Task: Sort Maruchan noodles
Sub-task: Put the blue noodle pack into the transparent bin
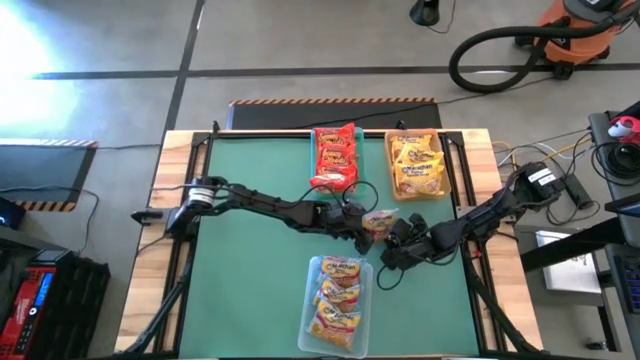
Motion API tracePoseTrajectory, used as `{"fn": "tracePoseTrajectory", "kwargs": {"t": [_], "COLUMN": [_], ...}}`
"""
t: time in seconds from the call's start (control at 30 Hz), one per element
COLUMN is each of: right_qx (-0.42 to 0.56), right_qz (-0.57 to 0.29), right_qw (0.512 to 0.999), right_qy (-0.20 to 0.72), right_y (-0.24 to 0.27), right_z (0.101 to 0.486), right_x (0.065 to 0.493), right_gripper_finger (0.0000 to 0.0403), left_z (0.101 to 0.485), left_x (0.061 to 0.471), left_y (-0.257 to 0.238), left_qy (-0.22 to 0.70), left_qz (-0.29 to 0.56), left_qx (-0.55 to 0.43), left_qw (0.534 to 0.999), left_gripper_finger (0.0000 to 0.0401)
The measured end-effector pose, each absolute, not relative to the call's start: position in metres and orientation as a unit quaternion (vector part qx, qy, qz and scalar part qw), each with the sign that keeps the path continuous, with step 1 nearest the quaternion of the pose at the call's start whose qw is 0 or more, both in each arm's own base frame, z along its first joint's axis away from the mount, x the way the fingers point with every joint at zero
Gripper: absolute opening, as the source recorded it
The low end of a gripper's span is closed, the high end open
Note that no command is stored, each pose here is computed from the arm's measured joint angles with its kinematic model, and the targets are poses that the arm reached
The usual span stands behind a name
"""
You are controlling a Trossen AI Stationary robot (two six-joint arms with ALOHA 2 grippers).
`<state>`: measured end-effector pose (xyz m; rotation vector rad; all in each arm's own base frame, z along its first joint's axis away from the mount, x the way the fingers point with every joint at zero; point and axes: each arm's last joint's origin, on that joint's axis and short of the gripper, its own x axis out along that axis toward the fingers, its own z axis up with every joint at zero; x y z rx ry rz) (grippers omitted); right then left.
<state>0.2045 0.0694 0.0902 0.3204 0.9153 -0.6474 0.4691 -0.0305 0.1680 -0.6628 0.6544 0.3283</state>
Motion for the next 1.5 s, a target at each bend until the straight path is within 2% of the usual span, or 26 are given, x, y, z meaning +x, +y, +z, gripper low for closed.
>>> {"fn": "tracePoseTrajectory", "kwargs": {"t": [0.2, 0.37, 0.53, 0.87, 1.03, 1.3, 1.5], "right_qx": [0.150, 0.152, 0.166, 0.152, 0.128, 0.174, 0.208], "right_qz": [-0.306, -0.307, -0.313, -0.305, -0.309, -0.269, -0.245], "right_qw": [0.835, 0.835, 0.833, 0.837, 0.825, 0.842, 0.852], "right_qy": [0.432, 0.431, 0.424, 0.428, 0.456, 0.435, 0.413], "right_y": [0.068, 0.068, 0.068, 0.073, 0.075, 0.085, 0.092], "right_z": [0.090, 0.090, 0.091, 0.109, 0.126, 0.162, 0.176], "right_x": [0.205, 0.205, 0.205, 0.217, 0.214, 0.201, 0.192], "right_gripper_finger": [0.0138, 0.0138, 0.0138, 0.0138, 0.0138, 0.0138, 0.0139], "left_z": [0.163, 0.163, 0.162, 0.163, 0.168, 0.198, 0.234], "left_x": [0.471, 0.471, 0.470, 0.468, 0.466, 0.458, 0.444], "left_y": [-0.029, -0.028, -0.028, -0.030, -0.031, -0.028, -0.023], "left_qy": [0.312, 0.313, 0.317, 0.333, 0.339, 0.317, 0.293], "left_qz": [0.164, 0.162, 0.163, 0.148, 0.141, 0.144, 0.167], "left_qx": [-0.314, -0.313, -0.312, -0.316, -0.309, -0.294, -0.261], "left_qw": [0.882, 0.882, 0.881, 0.876, 0.877, 0.890, 0.905], "left_gripper_finger": [0.0228, 0.0214, 0.0168, 0.0048, 0.0009, 0.0001, 0.0000]}}
